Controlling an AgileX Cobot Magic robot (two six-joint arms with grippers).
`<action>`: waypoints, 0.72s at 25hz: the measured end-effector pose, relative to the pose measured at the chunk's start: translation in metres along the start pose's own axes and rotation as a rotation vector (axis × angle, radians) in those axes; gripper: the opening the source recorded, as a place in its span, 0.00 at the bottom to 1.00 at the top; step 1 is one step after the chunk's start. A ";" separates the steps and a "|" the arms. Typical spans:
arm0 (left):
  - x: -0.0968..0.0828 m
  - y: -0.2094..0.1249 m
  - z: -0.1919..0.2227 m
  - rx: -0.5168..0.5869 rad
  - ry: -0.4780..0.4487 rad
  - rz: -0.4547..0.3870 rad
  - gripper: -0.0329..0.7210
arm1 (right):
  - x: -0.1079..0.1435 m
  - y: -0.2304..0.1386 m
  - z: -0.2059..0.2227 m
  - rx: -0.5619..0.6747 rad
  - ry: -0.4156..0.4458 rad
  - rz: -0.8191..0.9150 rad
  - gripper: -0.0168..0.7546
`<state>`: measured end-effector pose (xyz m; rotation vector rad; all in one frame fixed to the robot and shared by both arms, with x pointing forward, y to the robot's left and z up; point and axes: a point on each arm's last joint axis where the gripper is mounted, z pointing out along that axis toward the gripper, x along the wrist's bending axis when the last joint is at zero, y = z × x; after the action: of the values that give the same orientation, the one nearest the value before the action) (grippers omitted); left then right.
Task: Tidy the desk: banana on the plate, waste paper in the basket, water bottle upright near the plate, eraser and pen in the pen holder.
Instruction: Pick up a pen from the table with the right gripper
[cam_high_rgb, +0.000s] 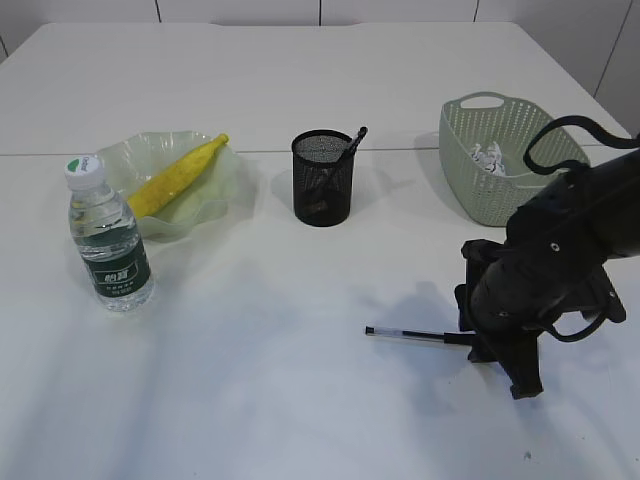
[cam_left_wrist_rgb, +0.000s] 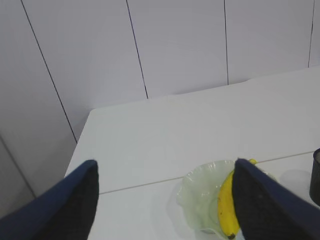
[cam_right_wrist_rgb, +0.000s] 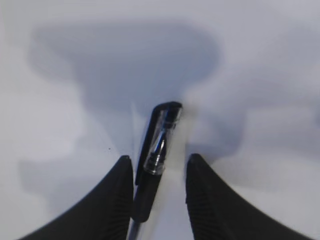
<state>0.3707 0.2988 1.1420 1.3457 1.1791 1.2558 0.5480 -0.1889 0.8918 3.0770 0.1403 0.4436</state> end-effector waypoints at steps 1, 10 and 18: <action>0.000 -0.001 0.000 0.008 0.000 0.000 0.83 | 0.000 0.000 0.000 0.005 -0.003 0.010 0.38; 0.000 -0.002 0.000 0.027 0.000 0.000 0.83 | 0.010 0.001 -0.006 -0.058 -0.079 0.036 0.39; 0.000 -0.002 0.000 0.027 0.000 0.000 0.83 | 0.018 -0.001 -0.004 -0.055 -0.073 0.063 0.39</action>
<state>0.3705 0.2991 1.1396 1.3655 1.1994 1.2436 0.5637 -0.1857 0.9010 3.0455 0.0296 0.3305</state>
